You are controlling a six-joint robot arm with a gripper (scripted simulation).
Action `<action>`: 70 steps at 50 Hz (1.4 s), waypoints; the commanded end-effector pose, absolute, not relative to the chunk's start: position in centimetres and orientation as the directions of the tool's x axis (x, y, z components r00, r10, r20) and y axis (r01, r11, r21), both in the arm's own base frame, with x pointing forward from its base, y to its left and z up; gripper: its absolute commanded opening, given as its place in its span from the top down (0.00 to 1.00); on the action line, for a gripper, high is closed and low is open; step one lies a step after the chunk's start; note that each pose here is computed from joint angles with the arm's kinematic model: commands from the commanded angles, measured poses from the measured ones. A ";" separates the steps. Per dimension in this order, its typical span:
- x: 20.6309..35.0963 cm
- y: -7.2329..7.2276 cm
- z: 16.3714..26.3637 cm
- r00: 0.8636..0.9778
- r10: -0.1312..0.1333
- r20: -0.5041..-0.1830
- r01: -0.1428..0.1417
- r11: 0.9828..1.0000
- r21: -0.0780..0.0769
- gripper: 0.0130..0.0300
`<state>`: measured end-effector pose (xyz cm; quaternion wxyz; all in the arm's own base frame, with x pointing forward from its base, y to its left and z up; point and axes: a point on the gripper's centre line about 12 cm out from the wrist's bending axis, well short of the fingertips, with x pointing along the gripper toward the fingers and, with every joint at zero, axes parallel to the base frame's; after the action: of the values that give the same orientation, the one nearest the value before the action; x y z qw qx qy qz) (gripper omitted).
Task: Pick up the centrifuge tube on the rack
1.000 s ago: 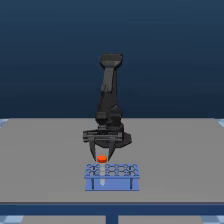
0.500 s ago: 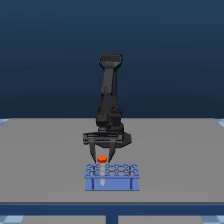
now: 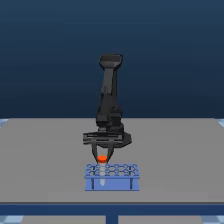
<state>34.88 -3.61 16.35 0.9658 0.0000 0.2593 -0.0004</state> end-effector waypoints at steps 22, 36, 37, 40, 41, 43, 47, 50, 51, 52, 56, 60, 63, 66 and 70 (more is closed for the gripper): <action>34.9 -3.6 17.08 0.866 -0.001 -0.501 0.001 1.000 0.000 1.00; 34.9 -3.6 18.25 0.866 -0.001 -0.501 0.001 1.000 0.000 1.00; 34.9 -3.6 18.25 0.866 -0.001 -0.501 0.001 1.000 0.000 1.00; 34.9 -3.6 18.68 0.866 -0.001 -0.501 0.001 1.000 0.000 1.00; 34.9 -3.6 18.68 0.866 -0.001 -0.501 0.001 1.000 0.000 1.00; 34.9 -3.6 18.89 0.866 -0.001 -0.501 0.001 1.000 0.000 1.00; 34.9 -3.6 19.10 0.866 -0.001 -0.501 0.001 1.000 0.000 1.00; 34.9 -3.6 19.52 0.866 -0.001 -0.501 0.001 1.000 0.000 1.00; 34.9 -3.6 19.52 0.866 -0.001 -0.501 0.001 1.000 0.000 1.00; 34.9 -3.6 19.52 0.866 -0.001 -0.501 0.001 1.000 0.000 1.00; 34.9 -3.6 19.91 0.866 -0.001 -0.501 0.001 1.000 0.000 1.00; 34.9 -3.6 20.27 0.866 -0.001 -0.501 0.001 1.000 0.000 1.00; 34.9 -3.6 20.44 0.866 -0.001 -0.501 0.001 1.000 0.000 1.00; 34.9 -3.6 20.60 0.866 -0.001 -0.501 0.001 1.000 0.000 1.00; 34.9 -3.6 20.90 0.866 -0.001 -0.501 0.001 1.000 0.000 1.00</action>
<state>34.89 -3.55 20.67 0.9661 -0.0099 0.2578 0.0051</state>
